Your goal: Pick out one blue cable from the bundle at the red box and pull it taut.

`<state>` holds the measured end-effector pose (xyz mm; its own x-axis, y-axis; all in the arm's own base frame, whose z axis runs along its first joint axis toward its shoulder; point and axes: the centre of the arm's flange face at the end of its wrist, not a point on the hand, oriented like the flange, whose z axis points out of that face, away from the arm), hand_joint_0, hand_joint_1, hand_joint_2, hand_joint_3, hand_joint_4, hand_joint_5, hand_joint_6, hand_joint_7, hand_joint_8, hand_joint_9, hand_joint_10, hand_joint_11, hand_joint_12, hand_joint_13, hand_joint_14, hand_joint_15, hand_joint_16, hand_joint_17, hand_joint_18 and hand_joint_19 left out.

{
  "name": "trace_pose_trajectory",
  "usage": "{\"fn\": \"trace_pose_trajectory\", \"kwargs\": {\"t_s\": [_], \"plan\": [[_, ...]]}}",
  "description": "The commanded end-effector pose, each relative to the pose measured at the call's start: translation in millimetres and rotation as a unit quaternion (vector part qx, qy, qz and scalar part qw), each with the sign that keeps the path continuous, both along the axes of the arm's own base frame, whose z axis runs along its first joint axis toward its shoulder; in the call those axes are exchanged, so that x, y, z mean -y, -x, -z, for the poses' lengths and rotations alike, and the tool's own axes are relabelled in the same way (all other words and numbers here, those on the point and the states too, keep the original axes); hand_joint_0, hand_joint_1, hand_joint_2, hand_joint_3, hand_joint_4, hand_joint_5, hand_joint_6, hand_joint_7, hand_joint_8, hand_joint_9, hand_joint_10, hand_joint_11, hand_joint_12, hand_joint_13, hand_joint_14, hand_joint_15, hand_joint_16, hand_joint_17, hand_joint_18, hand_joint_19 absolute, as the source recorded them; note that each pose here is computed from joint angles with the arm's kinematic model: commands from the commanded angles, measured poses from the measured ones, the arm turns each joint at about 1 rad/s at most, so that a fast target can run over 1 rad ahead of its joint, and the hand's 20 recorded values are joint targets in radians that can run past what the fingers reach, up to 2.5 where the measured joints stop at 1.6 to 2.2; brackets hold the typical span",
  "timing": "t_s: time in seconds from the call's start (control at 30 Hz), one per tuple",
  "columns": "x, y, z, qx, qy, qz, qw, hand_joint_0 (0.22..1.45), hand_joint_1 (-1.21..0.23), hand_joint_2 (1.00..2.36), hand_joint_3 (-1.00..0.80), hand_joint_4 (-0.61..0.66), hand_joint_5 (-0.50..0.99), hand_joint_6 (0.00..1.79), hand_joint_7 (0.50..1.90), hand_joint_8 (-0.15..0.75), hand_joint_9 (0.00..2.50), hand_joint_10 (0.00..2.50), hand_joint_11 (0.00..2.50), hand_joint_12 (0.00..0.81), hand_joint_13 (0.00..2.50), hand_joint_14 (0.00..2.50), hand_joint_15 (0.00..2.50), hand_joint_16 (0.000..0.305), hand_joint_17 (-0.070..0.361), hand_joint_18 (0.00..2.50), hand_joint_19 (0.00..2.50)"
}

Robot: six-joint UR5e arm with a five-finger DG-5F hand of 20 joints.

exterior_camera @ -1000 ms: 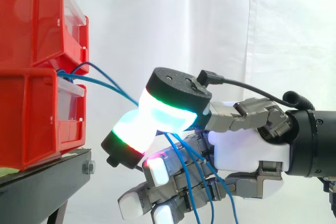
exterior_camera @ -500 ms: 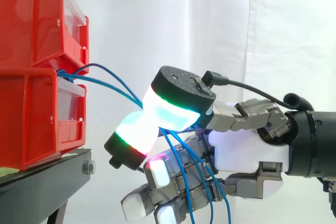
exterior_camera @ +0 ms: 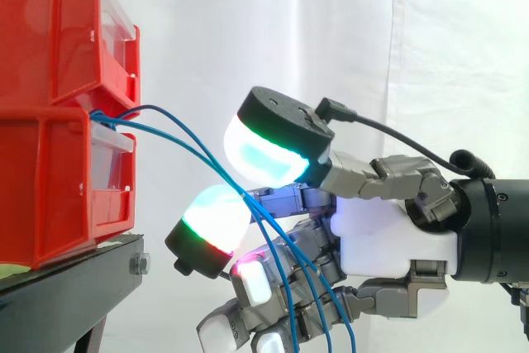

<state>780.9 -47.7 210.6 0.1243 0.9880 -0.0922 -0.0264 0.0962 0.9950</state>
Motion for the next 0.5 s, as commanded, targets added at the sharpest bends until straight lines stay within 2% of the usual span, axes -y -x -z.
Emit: {"fn": "trace_pose_trajectory", "kwargs": {"t_s": [0.0,0.17,0.47], "plan": [[0.0,0.2,0.1,-0.001,0.000,0.000,1.0000,0.55,-0.50,1.00,-0.50,0.12,-0.11,0.88,0.98,0.318,1.12,0.02,0.62,0.426,0.85,0.02,0.44,0.059,0.133,0.80,0.70],[0.0,0.5,0.4,-0.003,0.000,0.000,1.0000,0.60,-0.51,1.00,-0.50,0.10,-0.10,0.87,0.98,0.312,1.12,0.02,0.63,0.417,0.83,0.02,0.45,0.057,0.128,0.78,0.71],[0.0,0.5,0.4,-0.003,0.000,0.000,1.0000,0.63,-0.69,1.00,-0.50,0.10,-0.11,0.87,1.02,0.315,1.11,0.02,0.63,0.421,0.83,0.02,0.45,0.057,0.128,0.78,0.71]]}}
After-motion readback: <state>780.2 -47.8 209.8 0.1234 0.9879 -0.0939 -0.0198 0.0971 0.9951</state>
